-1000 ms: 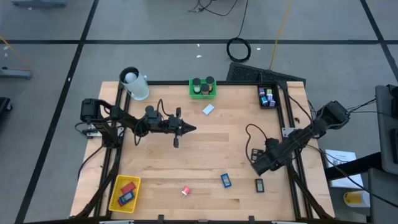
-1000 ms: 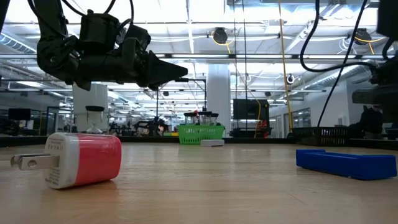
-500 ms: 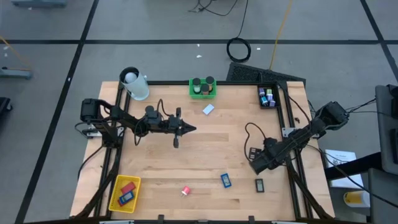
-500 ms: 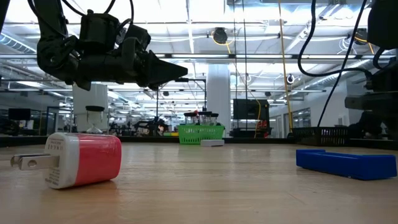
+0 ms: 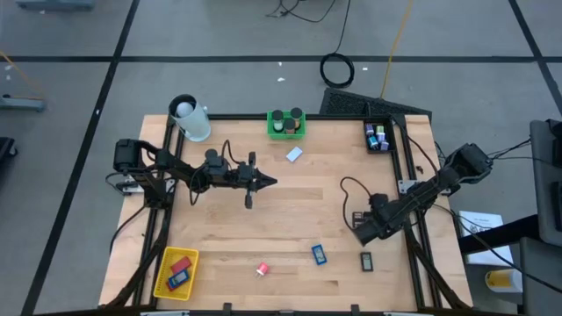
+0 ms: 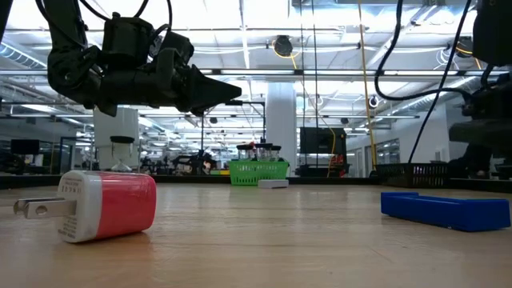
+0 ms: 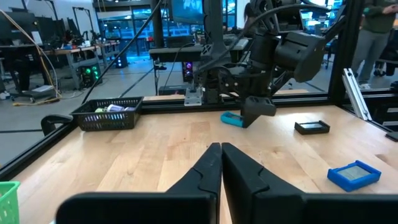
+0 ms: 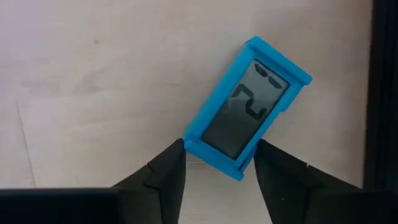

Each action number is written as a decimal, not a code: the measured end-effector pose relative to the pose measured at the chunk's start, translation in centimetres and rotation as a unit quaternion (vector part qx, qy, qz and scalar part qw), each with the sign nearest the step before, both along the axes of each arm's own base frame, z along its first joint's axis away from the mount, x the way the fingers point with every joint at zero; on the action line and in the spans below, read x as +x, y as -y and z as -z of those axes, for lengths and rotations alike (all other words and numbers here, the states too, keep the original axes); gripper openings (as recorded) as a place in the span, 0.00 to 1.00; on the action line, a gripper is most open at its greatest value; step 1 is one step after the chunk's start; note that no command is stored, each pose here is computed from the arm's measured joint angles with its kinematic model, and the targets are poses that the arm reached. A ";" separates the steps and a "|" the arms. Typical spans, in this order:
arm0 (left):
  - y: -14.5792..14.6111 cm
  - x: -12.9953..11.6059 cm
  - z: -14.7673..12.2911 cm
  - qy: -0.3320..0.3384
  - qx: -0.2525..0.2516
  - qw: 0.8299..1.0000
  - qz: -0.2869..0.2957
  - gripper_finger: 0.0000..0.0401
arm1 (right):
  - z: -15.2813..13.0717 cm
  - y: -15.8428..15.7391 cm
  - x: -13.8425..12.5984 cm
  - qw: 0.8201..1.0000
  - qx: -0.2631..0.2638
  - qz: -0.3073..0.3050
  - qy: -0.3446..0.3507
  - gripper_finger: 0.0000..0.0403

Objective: Pick & Place Office items
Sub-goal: Put the light blue timer into the yellow basket

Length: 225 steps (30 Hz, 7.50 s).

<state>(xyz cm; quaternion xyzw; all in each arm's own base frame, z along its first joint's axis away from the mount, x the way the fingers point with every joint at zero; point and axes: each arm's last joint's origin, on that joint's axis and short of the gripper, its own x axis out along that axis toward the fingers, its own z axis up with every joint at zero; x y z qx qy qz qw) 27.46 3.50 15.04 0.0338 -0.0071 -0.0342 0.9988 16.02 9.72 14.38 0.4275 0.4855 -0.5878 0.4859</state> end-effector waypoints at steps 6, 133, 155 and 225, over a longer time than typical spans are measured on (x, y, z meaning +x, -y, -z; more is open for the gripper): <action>0.0 0.0 0.0 0.000 0.000 1.000 0.000 0.02 | -0.7 -0.8 1.2 0.991 0.042 -0.124 0.029 0.50; 2.0 12.1 -0.5 -0.172 -0.446 0.875 -0.070 0.35 | -3.8 4.6 11.3 0.629 -0.320 -0.696 0.131 0.40; 0.0 8.6 -4.6 -0.267 -0.306 0.908 -0.104 0.15 | -7.0 4.1 7.4 0.681 -0.397 -0.605 0.116 0.77; 19.0 -12.9 -4.8 -0.827 -0.107 0.534 0.141 0.36 | -2.6 7.3 -0.4 0.577 -0.477 -0.587 0.308 0.00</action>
